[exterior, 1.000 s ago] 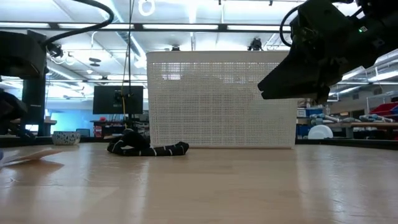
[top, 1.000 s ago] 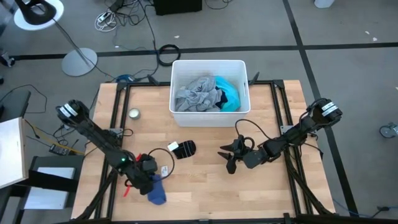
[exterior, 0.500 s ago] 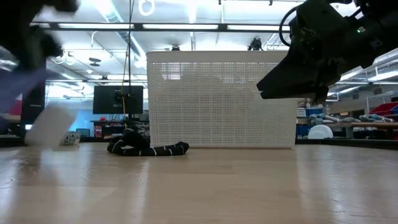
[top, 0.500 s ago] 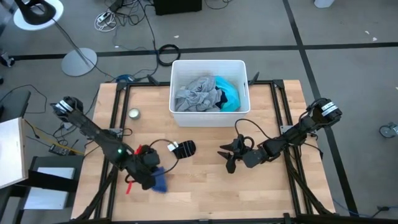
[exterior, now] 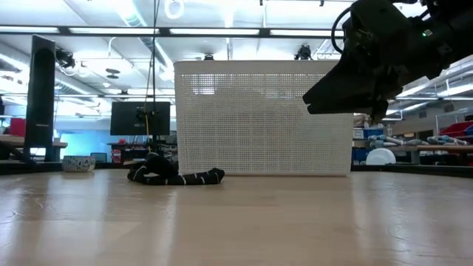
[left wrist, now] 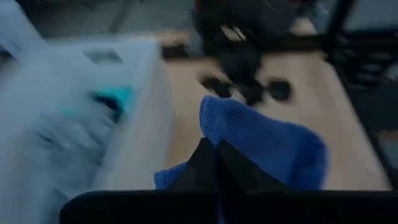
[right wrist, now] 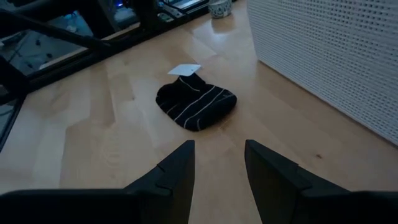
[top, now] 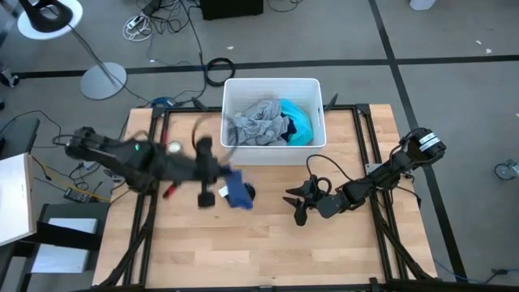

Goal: Sort clothes
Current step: Put the blue sock into the white laundry bin, then put the black sock into the white laundry bin

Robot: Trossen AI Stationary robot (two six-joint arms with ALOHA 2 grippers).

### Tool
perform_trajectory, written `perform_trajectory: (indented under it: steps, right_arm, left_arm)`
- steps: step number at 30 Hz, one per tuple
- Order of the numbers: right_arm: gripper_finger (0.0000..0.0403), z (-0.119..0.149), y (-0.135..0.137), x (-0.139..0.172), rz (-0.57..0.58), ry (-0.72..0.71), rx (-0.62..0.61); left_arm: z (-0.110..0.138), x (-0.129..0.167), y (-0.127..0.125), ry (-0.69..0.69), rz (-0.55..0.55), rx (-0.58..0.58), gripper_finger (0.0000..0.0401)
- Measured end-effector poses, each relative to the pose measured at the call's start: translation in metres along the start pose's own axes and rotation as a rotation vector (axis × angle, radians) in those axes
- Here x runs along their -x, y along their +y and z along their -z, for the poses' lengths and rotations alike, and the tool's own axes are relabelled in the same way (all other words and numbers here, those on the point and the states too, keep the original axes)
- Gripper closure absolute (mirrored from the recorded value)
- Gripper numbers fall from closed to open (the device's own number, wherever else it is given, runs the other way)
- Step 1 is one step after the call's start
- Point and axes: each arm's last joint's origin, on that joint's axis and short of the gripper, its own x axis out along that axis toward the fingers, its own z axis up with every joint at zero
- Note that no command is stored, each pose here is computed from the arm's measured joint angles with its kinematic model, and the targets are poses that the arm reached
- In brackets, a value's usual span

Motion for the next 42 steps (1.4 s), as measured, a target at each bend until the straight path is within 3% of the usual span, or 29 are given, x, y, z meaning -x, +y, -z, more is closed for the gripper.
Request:
perform_trajectory:
  steps: [4, 8, 14, 20, 24, 29, 35, 39, 42]
  right_arm:
    - [0.0261, 0.0, 0.0, 0.0, 0.0, 0.0, 0.003]
    - [0.0261, 0.0, 0.0, 0.0, 0.0, 0.0, 0.003]
    - [0.0261, 0.0, 0.0, 0.0, -0.001, 0.001, 0.011]
    - [0.0261, 0.0, 0.0, -0.001, -0.009, 0.011, 0.014]
    - [0.0261, 0.0, -0.001, -0.001, -0.01, 0.012, 0.013]
    - [0.0261, 0.0, 0.0, -0.001, -0.032, 0.024, 0.006]
    - [0.0261, 0.0, 0.001, -0.001, -0.059, 0.033, -0.001]
    - [0.0261, -0.001, 0.002, -0.001, -0.069, 0.027, 0.009]
    - [0.0261, -0.004, 0.004, -0.001, -0.097, 0.011, 0.048]
  left_arm:
    - [-0.029, 0.008, 0.041, -0.098, -0.112, -0.067, 0.0401]
    - [-0.044, 0.008, 0.082, -0.164, -0.162, -0.085, 0.0401]
    - [-0.041, -0.005, 0.139, -0.162, -0.263, -0.001, 0.0398]
    - [-0.033, -0.03, 0.171, -0.086, -0.355, 0.045, 0.038]
    - [-0.026, -0.052, 0.182, -0.022, -0.373, 0.051, 0.0366]
    - [-0.021, -0.072, 0.185, 0.015, -0.297, 0.036, 0.0333]
    - [-0.02, -0.066, 0.184, 0.018, -0.272, 0.049, 0.0286]
    - [-0.016, -0.054, 0.179, 0.053, -0.255, 0.117, 0.0269]
    - [-0.009, -0.044, 0.172, 0.119, -0.155, 0.11, 0.0268]
